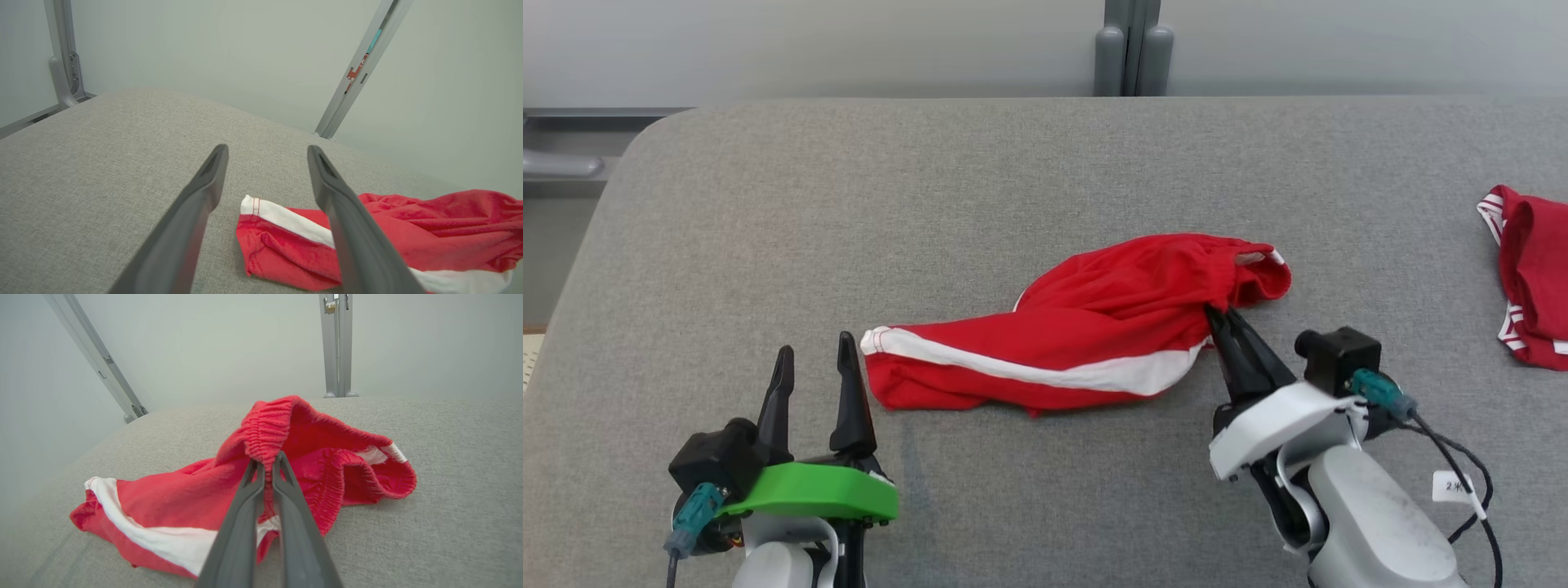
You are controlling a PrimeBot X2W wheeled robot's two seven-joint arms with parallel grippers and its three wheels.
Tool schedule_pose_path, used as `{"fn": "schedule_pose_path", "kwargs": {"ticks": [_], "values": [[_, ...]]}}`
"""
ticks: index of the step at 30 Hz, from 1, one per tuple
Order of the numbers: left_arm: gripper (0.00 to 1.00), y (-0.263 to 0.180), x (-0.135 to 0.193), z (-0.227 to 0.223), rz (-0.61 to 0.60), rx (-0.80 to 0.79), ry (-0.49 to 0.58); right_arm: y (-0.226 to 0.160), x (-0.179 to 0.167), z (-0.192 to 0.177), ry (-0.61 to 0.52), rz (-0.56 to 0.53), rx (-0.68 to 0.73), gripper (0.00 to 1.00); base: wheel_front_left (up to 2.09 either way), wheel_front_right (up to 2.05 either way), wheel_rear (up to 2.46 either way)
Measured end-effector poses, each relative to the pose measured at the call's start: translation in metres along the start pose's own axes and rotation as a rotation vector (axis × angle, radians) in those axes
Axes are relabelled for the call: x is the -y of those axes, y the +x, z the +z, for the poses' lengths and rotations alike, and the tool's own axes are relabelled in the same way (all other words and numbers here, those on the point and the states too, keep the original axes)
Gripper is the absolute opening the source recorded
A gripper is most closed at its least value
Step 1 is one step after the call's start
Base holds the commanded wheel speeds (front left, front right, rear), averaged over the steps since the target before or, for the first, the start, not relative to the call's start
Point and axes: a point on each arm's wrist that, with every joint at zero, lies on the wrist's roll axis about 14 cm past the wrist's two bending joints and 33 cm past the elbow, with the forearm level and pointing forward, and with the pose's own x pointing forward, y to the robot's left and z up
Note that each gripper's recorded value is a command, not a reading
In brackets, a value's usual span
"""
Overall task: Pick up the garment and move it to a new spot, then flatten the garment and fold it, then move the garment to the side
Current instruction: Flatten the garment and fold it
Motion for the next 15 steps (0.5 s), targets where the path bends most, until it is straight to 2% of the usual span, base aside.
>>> {"fn": "schedule_pose_path", "kwargs": {"ticks": [7, 15], "values": [[1.00, 0.003, -0.002, 0.006, -0.001, 0.020, 0.002, 0.044, 0.014, 0.030, 0.017, -0.029, 0.031, 0.00, 0.00, 0.00, 0.00], [1.00, 0.006, -0.001, 0.013, -0.007, 0.036, 0.002, 0.085, 0.037, 0.002, -0.029, -0.089, -0.106, 0.00, 0.00, 0.00, 0.00]]}}
